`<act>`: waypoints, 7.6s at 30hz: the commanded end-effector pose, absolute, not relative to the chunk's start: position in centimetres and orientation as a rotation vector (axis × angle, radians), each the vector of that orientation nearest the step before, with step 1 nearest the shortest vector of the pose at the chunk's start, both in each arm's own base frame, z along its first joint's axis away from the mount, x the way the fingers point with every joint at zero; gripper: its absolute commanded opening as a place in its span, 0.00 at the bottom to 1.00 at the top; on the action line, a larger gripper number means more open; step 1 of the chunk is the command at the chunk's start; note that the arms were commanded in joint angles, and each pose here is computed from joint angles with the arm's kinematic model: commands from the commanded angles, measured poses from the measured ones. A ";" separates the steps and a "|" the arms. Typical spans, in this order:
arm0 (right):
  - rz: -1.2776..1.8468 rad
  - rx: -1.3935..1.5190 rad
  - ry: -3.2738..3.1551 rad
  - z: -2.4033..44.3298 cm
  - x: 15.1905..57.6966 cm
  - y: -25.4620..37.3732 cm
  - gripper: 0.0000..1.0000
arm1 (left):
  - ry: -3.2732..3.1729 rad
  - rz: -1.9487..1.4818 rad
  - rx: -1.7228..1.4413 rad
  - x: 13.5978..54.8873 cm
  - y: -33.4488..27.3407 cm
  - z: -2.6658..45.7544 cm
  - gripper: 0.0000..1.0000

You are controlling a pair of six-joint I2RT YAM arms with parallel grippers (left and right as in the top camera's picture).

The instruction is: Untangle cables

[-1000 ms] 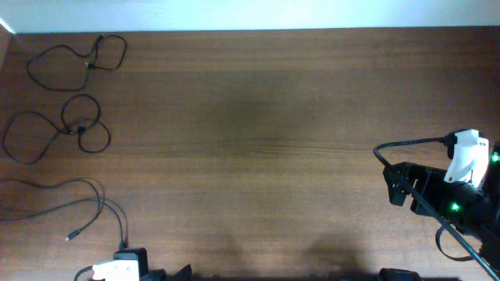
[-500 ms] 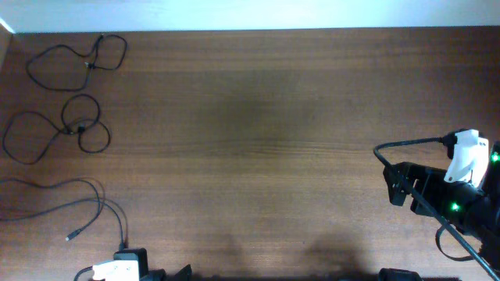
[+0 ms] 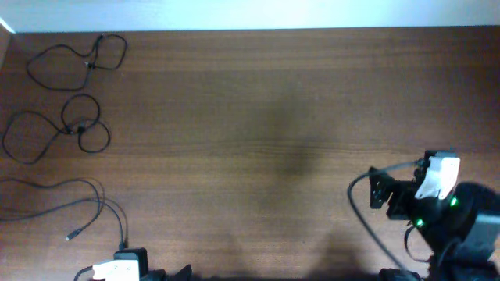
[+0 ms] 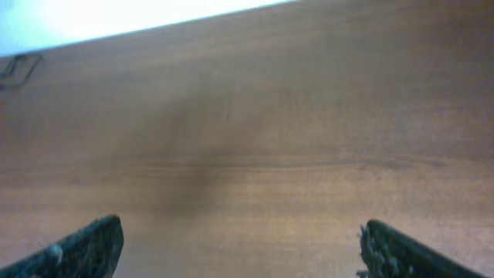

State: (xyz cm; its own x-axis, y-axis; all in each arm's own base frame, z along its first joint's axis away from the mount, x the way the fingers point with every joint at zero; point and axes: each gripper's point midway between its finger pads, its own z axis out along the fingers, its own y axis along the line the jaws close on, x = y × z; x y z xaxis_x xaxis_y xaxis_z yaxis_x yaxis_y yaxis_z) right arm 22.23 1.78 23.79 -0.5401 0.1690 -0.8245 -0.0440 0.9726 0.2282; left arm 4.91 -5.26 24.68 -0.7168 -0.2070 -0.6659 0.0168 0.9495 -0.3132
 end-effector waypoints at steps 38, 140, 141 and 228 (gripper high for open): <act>0.110 -0.014 1.641 15.8 24.6 1.1 0.98 | 2.347 -0.366 -0.117 4.9 -5.1 24.6 0.99; 0.048 -0.080 1.638 15.8 24.6 1.1 0.98 | 1.510 -0.108 0.003 24.4 -0.7 21.1 0.99; 0.048 -0.080 1.637 15.8 24.6 1.1 0.98 | 1.500 -0.088 -0.015 24.5 -0.2 21.0 0.99; 0.029 -0.063 1.640 15.8 24.6 0.7 0.98 | 1.639 0.077 -0.073 24.5 1.4 15.9 0.99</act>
State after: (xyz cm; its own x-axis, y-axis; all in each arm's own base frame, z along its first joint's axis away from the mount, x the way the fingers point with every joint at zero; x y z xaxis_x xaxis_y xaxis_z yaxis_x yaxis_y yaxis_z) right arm 24.57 1.00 16.07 -0.0637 -0.0269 -0.9976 -0.0790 0.9966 -0.0218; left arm 24.55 1.47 15.92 -0.0707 0.0017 -0.9975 -0.0968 0.9953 0.0085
